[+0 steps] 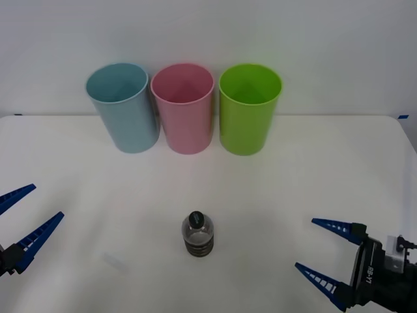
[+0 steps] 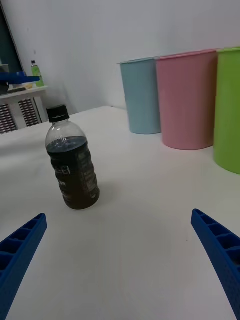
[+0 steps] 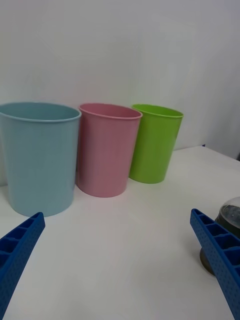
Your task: Grasp the object on the table and drop it into the matching bin: aluminum can to the light blue bin, PET bottle to the pink bin.
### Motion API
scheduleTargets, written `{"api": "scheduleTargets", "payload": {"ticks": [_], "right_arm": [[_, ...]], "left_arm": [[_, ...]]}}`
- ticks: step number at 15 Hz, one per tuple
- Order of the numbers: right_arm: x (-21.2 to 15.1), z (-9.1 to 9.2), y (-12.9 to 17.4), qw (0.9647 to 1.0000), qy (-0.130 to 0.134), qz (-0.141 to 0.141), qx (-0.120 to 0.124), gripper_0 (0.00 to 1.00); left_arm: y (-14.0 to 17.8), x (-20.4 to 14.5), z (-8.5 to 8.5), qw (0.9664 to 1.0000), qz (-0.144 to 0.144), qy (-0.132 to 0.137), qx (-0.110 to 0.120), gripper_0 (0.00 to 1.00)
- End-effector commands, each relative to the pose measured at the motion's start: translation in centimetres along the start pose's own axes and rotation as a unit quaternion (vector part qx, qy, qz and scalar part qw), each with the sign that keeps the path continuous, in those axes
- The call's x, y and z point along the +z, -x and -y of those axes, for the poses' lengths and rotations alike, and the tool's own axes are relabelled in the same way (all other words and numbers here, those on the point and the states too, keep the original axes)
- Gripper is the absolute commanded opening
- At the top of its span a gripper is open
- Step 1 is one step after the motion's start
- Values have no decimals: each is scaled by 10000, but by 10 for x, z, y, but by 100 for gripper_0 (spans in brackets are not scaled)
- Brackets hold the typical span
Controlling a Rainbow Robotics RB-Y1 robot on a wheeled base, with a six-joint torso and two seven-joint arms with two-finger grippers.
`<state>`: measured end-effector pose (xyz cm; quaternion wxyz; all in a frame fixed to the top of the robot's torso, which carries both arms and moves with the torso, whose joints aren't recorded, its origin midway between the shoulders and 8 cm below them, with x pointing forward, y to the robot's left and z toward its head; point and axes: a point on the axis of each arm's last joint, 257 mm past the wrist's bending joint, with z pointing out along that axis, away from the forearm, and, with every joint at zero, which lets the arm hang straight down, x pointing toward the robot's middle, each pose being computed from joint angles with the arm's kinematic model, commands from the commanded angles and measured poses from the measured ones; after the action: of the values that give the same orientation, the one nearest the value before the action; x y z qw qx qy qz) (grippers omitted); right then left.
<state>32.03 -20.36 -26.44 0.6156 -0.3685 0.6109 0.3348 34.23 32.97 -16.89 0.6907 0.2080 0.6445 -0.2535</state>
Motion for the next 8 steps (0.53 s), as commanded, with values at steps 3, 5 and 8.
{"api": "scheduleTargets", "payload": {"ticks": [3,5,8], "right_arm": [[40,-12,-21,9986,512,-47,85,100],[55,-19,-27,9973,727,-71,81,100],[78,-26,-29,9964,851,-49,-16,100]], "left_arm": [[0,0,0,10000,0,0,0,100],[0,0,0,10000,0,0,0,100],[0,0,0,10000,0,0,0,100]]}}
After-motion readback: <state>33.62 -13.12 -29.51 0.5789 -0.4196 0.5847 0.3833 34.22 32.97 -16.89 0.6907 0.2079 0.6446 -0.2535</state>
